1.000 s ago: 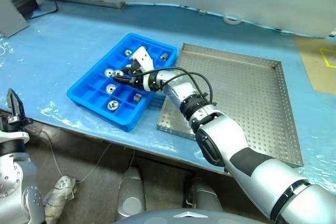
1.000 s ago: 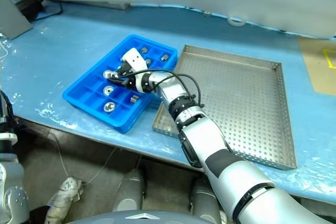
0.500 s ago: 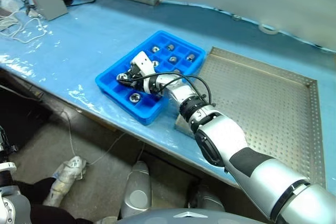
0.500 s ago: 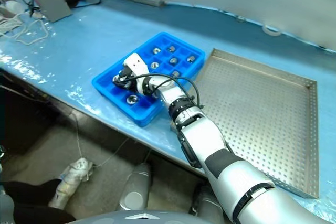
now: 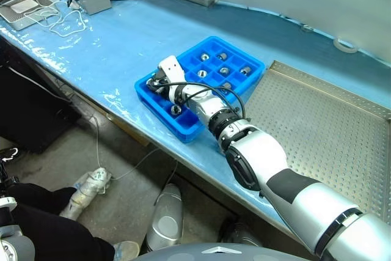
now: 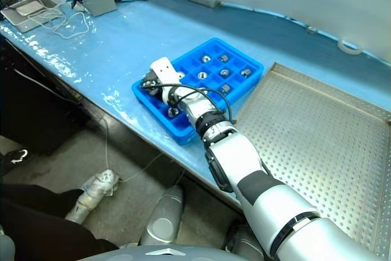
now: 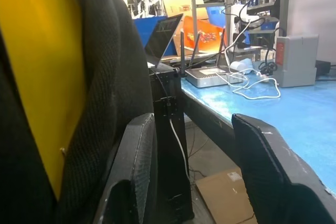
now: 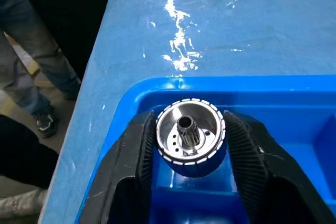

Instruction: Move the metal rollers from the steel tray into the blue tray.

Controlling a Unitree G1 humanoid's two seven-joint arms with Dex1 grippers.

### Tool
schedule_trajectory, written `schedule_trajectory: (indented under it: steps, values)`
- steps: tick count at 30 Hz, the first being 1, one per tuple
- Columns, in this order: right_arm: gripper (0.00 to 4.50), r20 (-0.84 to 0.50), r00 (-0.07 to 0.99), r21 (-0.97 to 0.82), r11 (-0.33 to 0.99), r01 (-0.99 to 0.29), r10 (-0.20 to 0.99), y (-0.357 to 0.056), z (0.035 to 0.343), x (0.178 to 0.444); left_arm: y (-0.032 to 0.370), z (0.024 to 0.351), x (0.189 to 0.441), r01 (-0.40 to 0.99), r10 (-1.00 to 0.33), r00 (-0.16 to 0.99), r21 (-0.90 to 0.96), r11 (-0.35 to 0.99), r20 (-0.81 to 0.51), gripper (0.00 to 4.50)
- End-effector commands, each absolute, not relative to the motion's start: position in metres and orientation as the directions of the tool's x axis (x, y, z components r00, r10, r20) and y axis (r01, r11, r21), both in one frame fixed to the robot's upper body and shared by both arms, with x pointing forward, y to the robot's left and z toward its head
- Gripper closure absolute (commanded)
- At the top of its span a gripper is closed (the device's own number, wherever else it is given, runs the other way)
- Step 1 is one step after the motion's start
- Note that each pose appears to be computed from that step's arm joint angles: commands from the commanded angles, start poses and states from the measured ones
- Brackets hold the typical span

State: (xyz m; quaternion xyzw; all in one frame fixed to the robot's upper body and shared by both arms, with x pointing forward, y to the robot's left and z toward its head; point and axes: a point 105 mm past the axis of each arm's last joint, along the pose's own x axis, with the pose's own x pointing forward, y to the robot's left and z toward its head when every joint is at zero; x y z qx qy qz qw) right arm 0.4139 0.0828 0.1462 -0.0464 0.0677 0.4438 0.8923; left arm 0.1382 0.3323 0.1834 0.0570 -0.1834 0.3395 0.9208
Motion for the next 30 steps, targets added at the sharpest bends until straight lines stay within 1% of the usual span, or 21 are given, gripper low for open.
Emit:
schedule_trajectory:
  steps: [1,2,4,6,9,12,13,16,19,21,23,27,30]
  values:
    - [1.26,-0.054,0.376,0.003,0.376,-0.927,0.925,0.178,0.18,0.35,0.333,0.195,0.141,-0.635,0.576,0.703,0.005,0.772,0.417,1.97]
    - [0.95,-0.034,0.369,0.01,0.37,-0.929,0.929,0.177,0.186,0.352,0.333,0.196,0.146,-0.622,0.564,0.71,-0.001,0.783,0.421,1.97]
    - [0.95,0.007,0.363,0.027,0.362,-0.932,0.932,0.173,0.197,0.355,0.33,0.196,0.16,-0.582,0.531,0.732,-0.013,0.813,0.426,1.97]
    - [0.95,0.041,0.366,0.018,0.366,-0.931,0.93,0.165,0.207,0.362,0.323,0.195,0.182,-0.509,0.47,0.775,-0.022,0.86,0.422,1.97]
    - [0.95,0.096,0.386,-0.002,0.388,-0.922,0.918,0.142,0.225,0.378,0.303,0.196,0.228,-0.347,0.315,0.854,0.002,0.938,0.414,1.97]
    - [0.95,0.159,0.402,-0.014,0.409,-0.912,0.902,0.11,0.243,0.396,0.289,0.2,0.274,-0.199,0.176,0.896,0.013,0.98,0.408,1.97]
    - [0.95,0.184,0.418,-0.006,0.426,-0.905,0.89,0.096,0.249,0.402,0.283,0.201,0.289,-0.147,0.128,0.905,0.015,0.989,0.406,1.97]
    - [0.95,0.228,0.463,-0.007,0.477,-0.879,0.856,0.064,0.261,0.416,0.265,0.203,0.319,-0.037,0.027,0.916,0.016,0.999,0.401,1.97]
    - [0.95,0.253,0.571,-0.096,0.608,-0.788,0.781,0.017,0.267,0.431,0.237,0.2,0.355,0.117,-0.114,0.92,0.014,0.993,0.374,1.97]
    - [0.95,0.269,0.642,-0.104,0.684,-0.722,0.718,-0.013,0.267,0.436,0.218,0.197,0.373,0.212,-0.205,0.913,0.017,0.977,0.352,1.97]
    - [0.95,0.269,0.684,-0.098,0.725,-0.681,0.678,-0.033,0.265,0.439,0.204,0.196,0.384,0.262,-0.253,0.905,0.02,0.965,0.343,1.97]
    - [0.95,0.213,0.829,-0.091,0.855,-0.51,0.517,-0.094,0.232,0.439,0.167,0.195,0.407,0.415,-0.41,0.858,0.054,0.908,0.309,1.97]
    - [0.95,0.153,0.875,-0.117,0.888,-0.445,0.459,-0.116,0.209,0.432,0.15,0.196,0.412,0.494,-0.492,0.818,0.074,0.866,0.297,1.97]
